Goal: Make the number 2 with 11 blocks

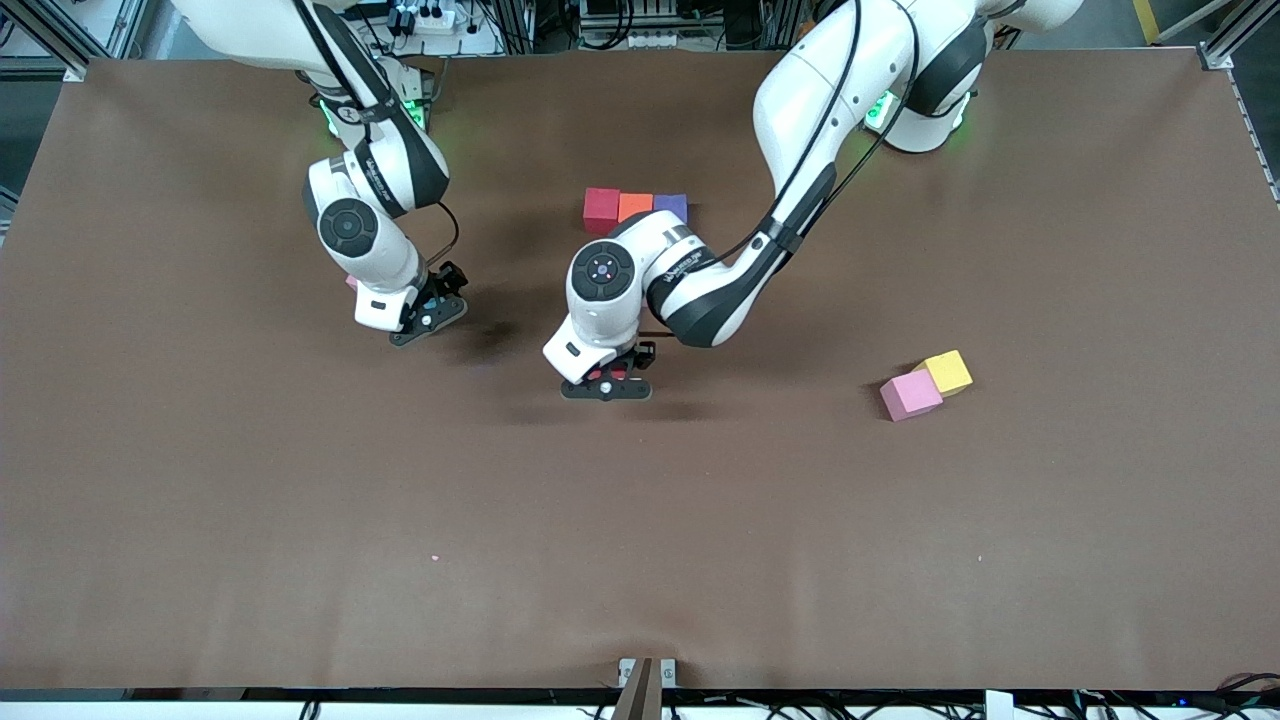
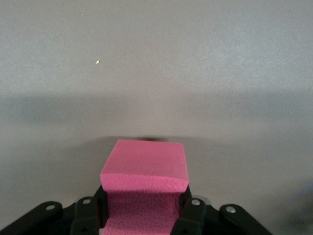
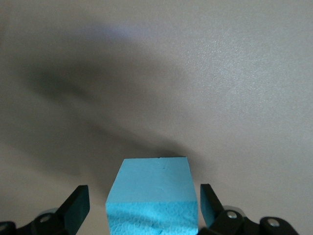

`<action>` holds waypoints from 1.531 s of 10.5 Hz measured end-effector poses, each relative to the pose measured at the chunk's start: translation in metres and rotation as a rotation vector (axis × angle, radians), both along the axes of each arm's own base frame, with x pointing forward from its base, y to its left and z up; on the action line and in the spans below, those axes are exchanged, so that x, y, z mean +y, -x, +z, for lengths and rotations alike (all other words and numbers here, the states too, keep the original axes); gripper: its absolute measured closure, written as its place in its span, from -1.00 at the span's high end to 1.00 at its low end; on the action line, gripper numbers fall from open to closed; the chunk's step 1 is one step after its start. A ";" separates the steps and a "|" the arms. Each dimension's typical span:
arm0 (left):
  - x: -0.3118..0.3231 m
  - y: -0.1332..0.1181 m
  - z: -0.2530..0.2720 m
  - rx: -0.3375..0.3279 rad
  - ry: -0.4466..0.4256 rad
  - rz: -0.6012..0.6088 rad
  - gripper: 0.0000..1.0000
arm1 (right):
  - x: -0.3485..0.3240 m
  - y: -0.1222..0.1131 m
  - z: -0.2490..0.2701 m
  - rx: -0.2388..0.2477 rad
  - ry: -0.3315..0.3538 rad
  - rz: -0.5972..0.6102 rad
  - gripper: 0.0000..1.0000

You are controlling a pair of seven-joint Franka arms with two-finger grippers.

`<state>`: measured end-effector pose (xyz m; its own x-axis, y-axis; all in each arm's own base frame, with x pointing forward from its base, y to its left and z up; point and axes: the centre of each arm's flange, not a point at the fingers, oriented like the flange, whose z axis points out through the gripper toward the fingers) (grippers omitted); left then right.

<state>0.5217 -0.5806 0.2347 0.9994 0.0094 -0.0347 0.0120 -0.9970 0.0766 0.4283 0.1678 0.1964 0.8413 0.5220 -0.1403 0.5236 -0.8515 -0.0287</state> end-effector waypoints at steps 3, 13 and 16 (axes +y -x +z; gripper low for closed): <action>-0.001 0.002 -0.002 0.017 0.007 0.009 0.10 | -0.001 0.003 -0.002 0.007 0.003 0.001 1.00; -0.008 0.018 -0.029 0.072 -0.003 0.006 0.10 | -0.004 0.011 -0.008 0.025 0.009 0.003 0.97; -0.010 0.020 -0.029 0.086 0.007 0.012 0.10 | -0.004 0.011 -0.008 0.023 0.008 0.005 0.52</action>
